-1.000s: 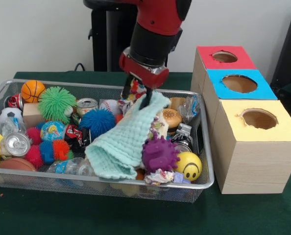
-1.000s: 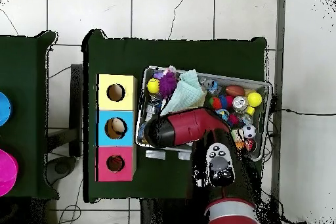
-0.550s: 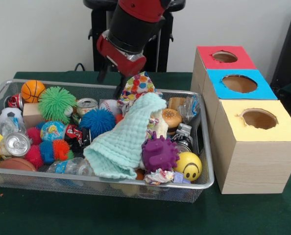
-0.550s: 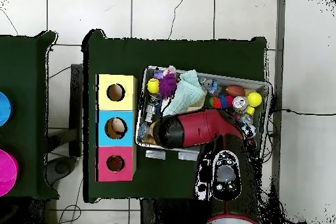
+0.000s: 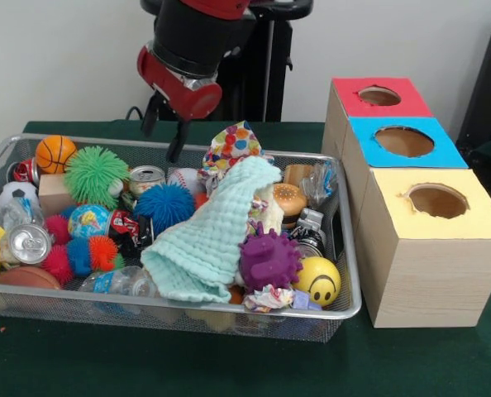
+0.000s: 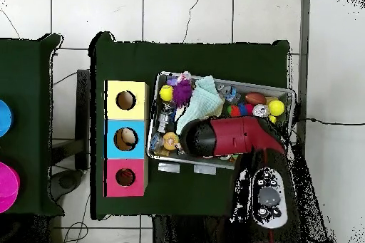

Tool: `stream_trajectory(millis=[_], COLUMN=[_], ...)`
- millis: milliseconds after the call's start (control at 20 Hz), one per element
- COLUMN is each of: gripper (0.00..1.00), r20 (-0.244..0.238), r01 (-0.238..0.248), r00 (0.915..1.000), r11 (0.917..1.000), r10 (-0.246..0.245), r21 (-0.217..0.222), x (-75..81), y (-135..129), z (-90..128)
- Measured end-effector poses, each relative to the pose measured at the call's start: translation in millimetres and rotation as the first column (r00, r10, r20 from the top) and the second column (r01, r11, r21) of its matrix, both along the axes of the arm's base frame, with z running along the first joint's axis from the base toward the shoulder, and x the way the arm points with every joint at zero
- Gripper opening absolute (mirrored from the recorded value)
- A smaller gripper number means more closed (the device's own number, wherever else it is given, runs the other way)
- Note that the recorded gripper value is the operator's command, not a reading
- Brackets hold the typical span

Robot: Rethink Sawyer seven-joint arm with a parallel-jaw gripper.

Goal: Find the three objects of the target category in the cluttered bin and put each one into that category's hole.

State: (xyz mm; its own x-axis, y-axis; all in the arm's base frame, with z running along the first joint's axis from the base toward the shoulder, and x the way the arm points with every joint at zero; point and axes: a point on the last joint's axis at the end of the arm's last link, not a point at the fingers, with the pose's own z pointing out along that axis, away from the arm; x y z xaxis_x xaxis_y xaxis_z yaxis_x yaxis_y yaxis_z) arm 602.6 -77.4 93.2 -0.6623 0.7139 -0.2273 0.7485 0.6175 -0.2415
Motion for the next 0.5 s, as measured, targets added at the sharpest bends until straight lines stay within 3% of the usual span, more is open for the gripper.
stream_trajectory(millis=[250, 500], gripper=[1.0, 1.0], r20=[0.074, 0.146], r01=[0.057, 0.052], r00=[0.9953, 0.9871], r11=[0.9962, 0.9934], r10=[-0.062, -0.066], r21=[0.065, 0.102], x=[24.6, 49.7], y=[1, 8], z=[28, 56])
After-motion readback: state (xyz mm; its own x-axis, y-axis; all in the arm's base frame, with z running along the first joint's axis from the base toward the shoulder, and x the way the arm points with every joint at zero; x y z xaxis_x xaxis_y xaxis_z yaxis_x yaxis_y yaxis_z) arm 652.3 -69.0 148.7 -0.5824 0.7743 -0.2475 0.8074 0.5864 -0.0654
